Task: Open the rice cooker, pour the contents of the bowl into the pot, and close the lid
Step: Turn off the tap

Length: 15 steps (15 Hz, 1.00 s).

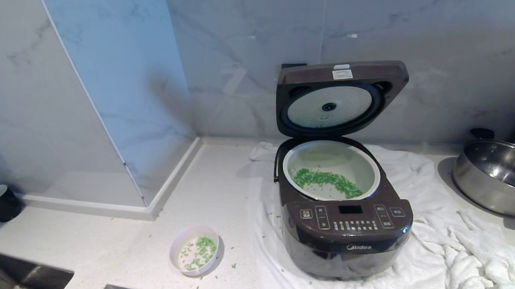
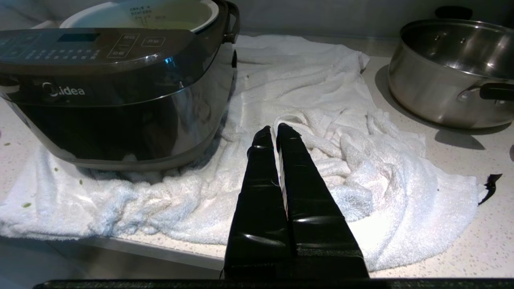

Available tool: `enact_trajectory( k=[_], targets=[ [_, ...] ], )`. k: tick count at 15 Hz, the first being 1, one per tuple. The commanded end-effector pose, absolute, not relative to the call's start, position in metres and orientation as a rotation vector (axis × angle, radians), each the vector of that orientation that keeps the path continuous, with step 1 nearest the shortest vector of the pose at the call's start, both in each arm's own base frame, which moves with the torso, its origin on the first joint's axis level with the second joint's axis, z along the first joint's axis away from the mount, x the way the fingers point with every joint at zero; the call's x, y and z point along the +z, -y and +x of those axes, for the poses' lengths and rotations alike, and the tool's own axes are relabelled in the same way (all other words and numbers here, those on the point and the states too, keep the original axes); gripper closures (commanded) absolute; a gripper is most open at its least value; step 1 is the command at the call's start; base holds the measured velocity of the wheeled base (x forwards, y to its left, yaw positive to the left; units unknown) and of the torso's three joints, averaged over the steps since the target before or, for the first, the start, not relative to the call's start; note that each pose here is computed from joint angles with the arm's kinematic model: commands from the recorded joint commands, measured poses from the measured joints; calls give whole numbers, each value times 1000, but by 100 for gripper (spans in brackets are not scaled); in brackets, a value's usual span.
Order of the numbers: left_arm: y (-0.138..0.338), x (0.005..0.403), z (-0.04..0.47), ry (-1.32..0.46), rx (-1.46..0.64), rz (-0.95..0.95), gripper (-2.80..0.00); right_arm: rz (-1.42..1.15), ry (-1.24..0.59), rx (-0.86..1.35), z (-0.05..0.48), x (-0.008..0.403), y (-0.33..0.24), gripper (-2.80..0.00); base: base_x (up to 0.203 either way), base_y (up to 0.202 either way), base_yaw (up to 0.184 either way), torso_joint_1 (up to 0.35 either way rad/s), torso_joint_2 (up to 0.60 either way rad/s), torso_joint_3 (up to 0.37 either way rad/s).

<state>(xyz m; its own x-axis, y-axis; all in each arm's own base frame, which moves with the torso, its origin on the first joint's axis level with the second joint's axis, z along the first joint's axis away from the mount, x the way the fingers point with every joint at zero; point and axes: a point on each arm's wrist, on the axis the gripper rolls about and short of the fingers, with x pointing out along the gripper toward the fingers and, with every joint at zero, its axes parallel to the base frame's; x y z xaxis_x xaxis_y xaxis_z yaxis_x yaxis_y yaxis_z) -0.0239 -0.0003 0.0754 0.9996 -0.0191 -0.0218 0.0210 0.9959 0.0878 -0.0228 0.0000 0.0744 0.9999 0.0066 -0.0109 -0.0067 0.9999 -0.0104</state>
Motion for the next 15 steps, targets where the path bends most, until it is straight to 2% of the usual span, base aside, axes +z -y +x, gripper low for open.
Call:
enact_trajectory(
  k=[1,4,13,15],
  targets=[
    [0,75,-24,-25,-21,89,0,-11,-12,8,-23,74,0,0,0,0,0,0,0,0],
    [0,75,-24,-24,-20,92,0,-11,-11,8,-23,75,0,0,-89,0,-1,2,2,3],
    [0,75,-24,-24,-18,92,0,-11,-12,8,-23,74,0,0,0,0,0,0,0,0],
    [0,75,-24,-24,-18,92,0,-11,-12,8,-23,74,0,0,-1,-1,85,2,2,2]
  ],
)
